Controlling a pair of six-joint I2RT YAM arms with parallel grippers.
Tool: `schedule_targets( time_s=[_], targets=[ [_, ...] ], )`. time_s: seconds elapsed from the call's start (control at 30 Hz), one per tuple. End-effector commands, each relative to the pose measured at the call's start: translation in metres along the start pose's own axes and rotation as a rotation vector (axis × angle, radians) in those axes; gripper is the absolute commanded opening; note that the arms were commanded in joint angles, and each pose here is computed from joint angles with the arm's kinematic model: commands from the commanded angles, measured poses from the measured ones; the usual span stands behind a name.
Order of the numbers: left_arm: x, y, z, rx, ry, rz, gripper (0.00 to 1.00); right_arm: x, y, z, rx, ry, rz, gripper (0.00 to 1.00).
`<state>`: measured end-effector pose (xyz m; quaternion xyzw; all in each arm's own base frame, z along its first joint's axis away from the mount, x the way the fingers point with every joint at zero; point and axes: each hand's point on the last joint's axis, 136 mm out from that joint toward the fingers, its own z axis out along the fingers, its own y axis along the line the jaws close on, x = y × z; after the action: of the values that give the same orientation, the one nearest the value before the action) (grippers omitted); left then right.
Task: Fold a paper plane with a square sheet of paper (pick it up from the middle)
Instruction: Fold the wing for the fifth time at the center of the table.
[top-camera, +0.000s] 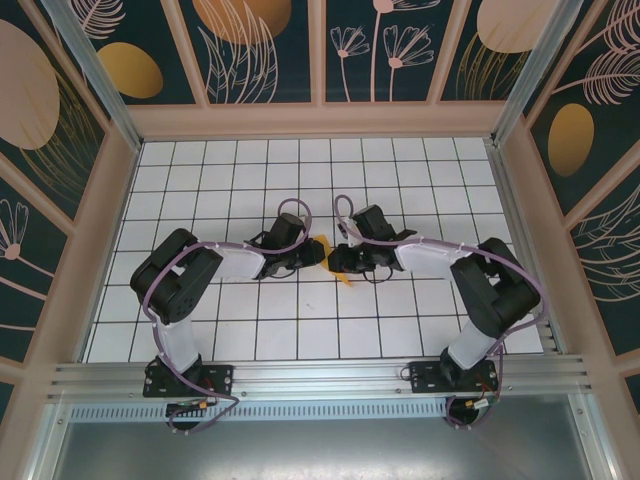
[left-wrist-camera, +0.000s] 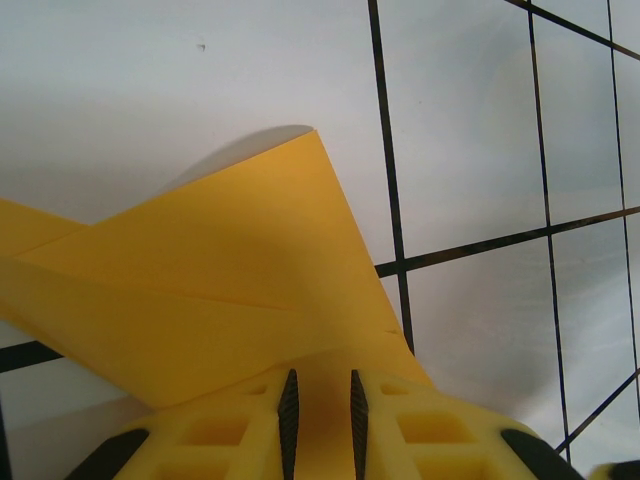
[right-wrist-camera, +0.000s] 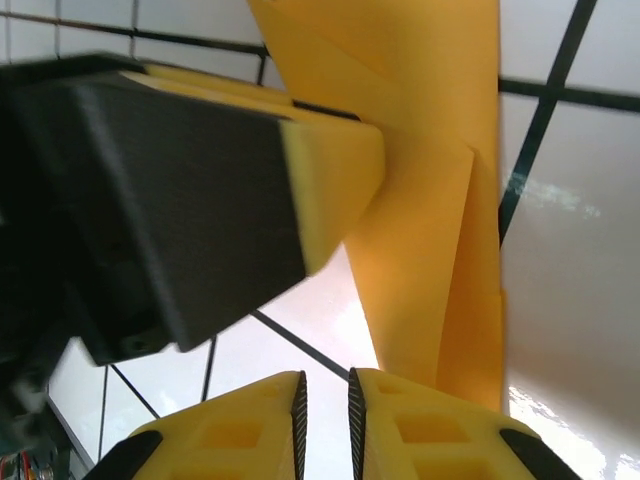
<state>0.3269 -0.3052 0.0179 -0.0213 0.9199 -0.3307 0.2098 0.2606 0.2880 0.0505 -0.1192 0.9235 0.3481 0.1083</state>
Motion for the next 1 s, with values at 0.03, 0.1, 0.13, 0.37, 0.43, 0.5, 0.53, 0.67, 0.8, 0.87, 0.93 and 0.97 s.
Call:
schedule_targets(
  time_s=[0.03, 0.1, 0.13, 0.37, 0.43, 0.5, 0.53, 0.67, 0.8, 0.87, 0.93, 0.97],
  targets=[
    [0.023, 0.051, 0.015, -0.169, 0.054, -0.018, 0.25, 0.006, 0.001, 0.005, -0.057, 0.03, -0.009, 0.22],
    [0.022, 0.05, 0.015, -0.168, 0.053, -0.018, 0.25, 0.012, -0.005, 0.006, -0.048, 0.043, 0.0, 0.22],
    [0.022, 0.051, 0.015, -0.17, 0.053, -0.018, 0.25, 0.015, -0.008, 0.007, -0.045, 0.051, 0.004, 0.22],
    [0.022, 0.052, 0.015, -0.176, 0.053, -0.017, 0.25, 0.028, -0.022, 0.006, -0.019, 0.083, 0.015, 0.22],
    [0.022, 0.053, 0.015, -0.18, 0.052, -0.018, 0.25, 0.03, -0.022, 0.006, -0.02, 0.091, 0.014, 0.22],
    [0.022, 0.052, 0.015, -0.18, 0.05, -0.019, 0.25, 0.032, -0.021, 0.005, -0.029, 0.096, 0.012, 0.22],
    [0.021, 0.052, 0.015, -0.18, 0.05, -0.018, 0.26, 0.033, -0.021, 0.005, -0.031, 0.099, 0.012, 0.22],
    [0.021, 0.052, 0.015, -0.181, 0.051, -0.017, 0.25, 0.035, -0.022, 0.005, -0.033, 0.111, 0.012, 0.22],
    [0.021, 0.052, 0.015, -0.183, 0.051, -0.017, 0.26, 0.04, -0.025, 0.005, -0.028, 0.122, 0.012, 0.21],
    [0.022, 0.052, 0.015, -0.185, 0.052, -0.017, 0.25, 0.043, -0.027, 0.005, -0.023, 0.129, 0.014, 0.21],
    [0.021, 0.052, 0.015, -0.184, 0.051, -0.017, 0.25, 0.047, -0.03, 0.005, -0.019, 0.14, 0.019, 0.21],
    [0.021, 0.053, 0.015, -0.185, 0.051, -0.017, 0.25, 0.049, -0.031, 0.005, -0.018, 0.143, 0.02, 0.21]
  ],
)
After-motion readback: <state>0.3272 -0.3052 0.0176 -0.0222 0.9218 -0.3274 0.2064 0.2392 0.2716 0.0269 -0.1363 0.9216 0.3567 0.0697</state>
